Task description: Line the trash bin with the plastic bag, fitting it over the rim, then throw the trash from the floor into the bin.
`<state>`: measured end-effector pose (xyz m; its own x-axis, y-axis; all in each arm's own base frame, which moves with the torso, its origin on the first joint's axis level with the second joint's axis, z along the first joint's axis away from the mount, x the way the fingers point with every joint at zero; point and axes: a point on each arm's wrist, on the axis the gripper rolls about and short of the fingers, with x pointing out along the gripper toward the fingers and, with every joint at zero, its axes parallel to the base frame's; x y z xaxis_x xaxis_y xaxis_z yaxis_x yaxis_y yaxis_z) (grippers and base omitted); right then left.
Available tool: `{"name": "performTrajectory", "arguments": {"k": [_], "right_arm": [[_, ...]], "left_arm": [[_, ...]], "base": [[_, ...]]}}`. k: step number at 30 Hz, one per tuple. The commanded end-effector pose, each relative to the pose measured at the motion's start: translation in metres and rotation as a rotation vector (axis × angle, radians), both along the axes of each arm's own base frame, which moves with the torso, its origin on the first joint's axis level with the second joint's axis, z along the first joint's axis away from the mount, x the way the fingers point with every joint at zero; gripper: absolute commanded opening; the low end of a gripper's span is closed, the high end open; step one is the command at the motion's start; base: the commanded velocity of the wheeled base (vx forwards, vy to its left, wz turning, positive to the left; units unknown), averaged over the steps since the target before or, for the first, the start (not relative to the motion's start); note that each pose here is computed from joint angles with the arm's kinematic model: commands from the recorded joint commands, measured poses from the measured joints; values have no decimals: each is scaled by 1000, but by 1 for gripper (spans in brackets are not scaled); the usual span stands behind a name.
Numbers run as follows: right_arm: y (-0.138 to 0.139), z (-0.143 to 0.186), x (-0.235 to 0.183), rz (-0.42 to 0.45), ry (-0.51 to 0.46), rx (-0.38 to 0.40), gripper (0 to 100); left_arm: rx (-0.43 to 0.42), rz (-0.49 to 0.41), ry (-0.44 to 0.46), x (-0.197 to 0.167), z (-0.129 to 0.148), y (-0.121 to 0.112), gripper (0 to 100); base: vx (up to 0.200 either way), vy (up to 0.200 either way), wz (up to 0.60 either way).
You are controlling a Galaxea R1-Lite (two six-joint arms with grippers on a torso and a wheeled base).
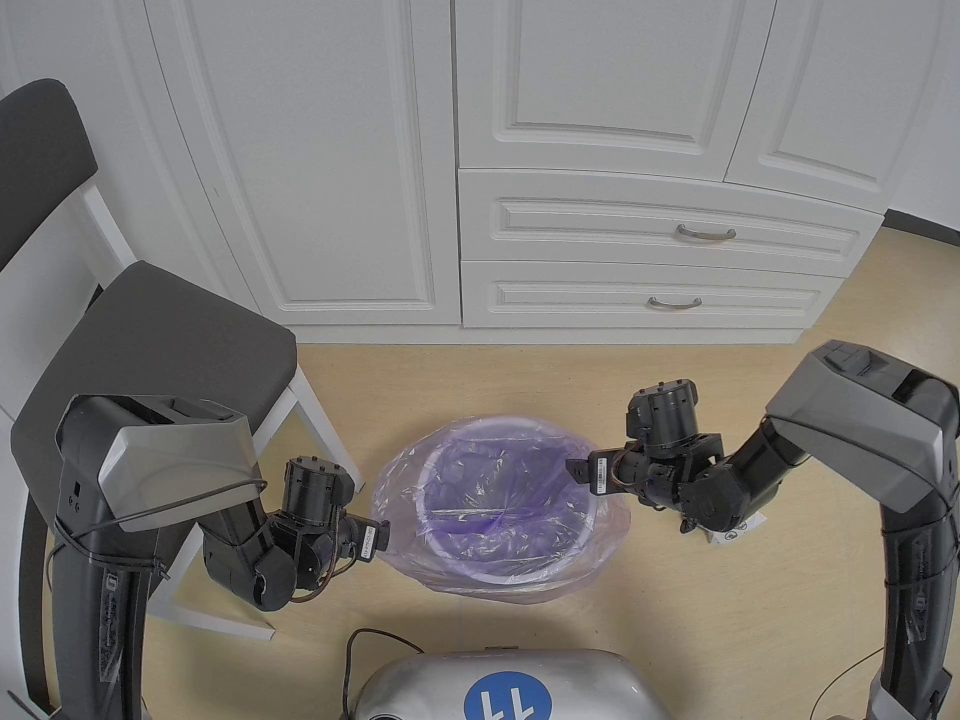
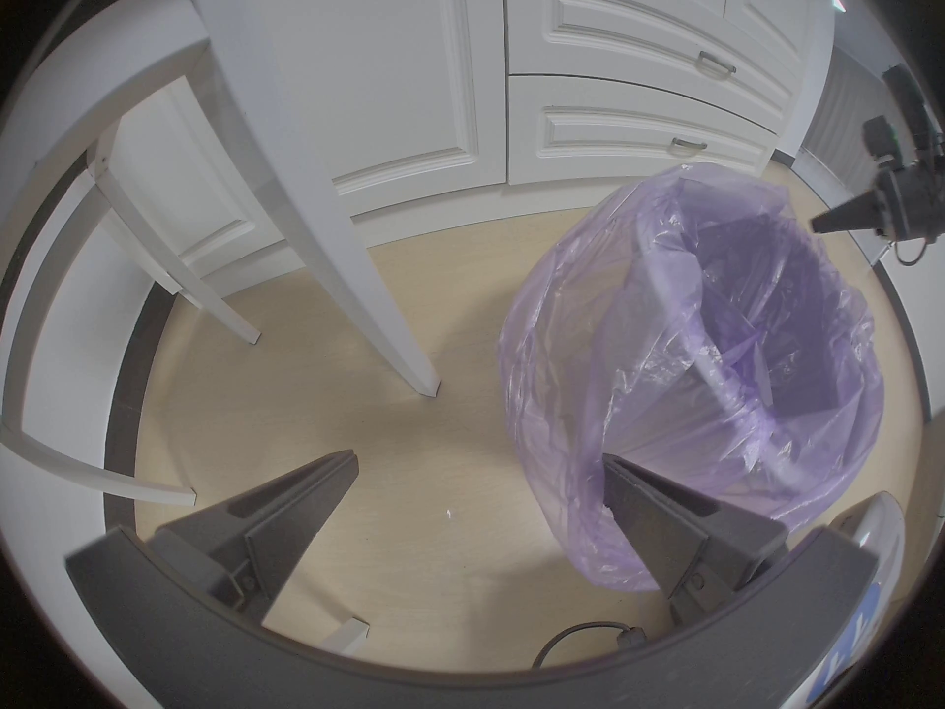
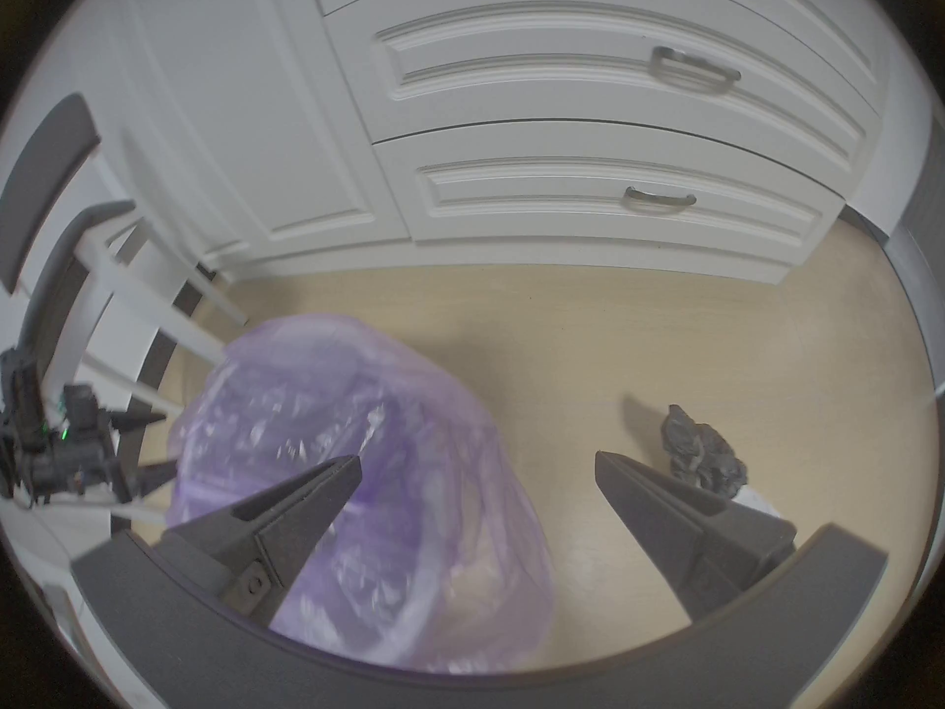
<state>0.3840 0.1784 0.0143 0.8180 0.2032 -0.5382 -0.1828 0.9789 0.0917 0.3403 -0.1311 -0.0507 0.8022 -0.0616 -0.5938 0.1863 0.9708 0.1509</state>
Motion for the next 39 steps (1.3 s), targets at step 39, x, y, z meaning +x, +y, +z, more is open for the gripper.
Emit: {"name": "performTrajectory", "arguments": {"k": [39], "right_arm": [[-11, -10, 63, -194, -27, 329, 100]], "left_arm": [[-13, -2, -30, 3, 4, -3, 100]], "base": [[0, 0, 0]]}}
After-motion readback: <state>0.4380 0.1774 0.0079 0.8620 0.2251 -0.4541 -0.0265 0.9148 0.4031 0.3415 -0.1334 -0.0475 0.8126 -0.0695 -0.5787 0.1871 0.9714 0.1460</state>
